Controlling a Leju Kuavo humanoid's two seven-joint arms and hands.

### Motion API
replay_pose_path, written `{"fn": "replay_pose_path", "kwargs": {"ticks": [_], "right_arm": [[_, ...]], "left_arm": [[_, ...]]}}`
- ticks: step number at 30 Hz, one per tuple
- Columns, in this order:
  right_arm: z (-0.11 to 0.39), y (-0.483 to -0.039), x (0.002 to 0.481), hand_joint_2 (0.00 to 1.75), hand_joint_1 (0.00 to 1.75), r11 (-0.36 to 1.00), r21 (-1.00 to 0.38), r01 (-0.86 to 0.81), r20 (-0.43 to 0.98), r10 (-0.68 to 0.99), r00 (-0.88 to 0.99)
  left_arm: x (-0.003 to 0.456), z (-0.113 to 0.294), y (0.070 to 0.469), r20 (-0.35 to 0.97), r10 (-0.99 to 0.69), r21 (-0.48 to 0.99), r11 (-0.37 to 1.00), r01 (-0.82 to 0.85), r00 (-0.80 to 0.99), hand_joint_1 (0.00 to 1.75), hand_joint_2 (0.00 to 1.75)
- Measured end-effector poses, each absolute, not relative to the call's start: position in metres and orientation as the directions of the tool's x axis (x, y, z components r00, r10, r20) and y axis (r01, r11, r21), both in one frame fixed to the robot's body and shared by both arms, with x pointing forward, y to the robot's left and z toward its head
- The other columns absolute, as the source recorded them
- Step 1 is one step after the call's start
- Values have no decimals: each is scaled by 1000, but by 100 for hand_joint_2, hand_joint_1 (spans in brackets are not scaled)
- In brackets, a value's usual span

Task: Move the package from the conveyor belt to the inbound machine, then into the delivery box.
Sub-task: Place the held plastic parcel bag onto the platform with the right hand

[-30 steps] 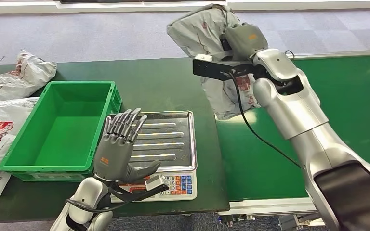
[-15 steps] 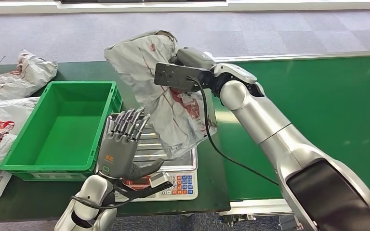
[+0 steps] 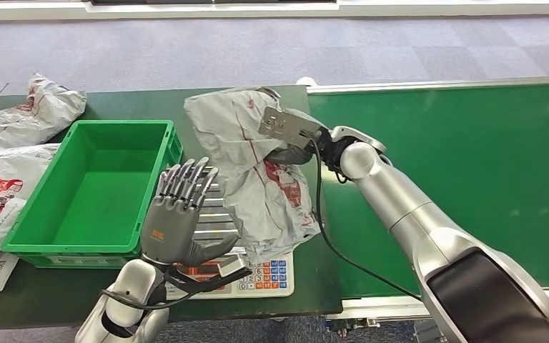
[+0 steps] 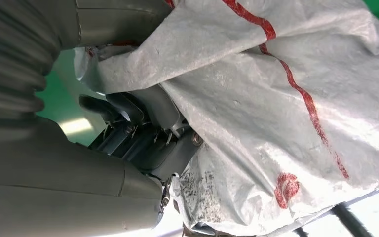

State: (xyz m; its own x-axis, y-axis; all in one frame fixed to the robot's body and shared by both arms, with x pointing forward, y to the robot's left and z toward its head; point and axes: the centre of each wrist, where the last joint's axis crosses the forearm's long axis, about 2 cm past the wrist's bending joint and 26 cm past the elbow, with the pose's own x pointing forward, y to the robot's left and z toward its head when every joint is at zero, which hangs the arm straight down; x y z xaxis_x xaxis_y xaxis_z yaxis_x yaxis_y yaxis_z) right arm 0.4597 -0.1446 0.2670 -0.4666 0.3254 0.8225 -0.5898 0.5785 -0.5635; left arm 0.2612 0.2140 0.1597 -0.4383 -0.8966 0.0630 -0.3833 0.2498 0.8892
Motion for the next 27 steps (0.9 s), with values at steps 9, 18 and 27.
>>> {"fn": "replay_pose_path", "kwargs": {"ticks": [9,18,27], "right_arm": [[195,-185,449,175,175,627,-498,-599,865,409,-291],[174,-197,443,175,175,658,-502,-562,861,442,-252],[220,-173,460,175,175,622,-592,-512,802,519,-296]], "left_arm": [[261,160,217,73,-886,888,268,-375,-458,0,0],[260,160,209,82,-866,886,290,-362,-494,0,0],[269,166,197,101,-834,875,334,-351,-543,0,0]]}}
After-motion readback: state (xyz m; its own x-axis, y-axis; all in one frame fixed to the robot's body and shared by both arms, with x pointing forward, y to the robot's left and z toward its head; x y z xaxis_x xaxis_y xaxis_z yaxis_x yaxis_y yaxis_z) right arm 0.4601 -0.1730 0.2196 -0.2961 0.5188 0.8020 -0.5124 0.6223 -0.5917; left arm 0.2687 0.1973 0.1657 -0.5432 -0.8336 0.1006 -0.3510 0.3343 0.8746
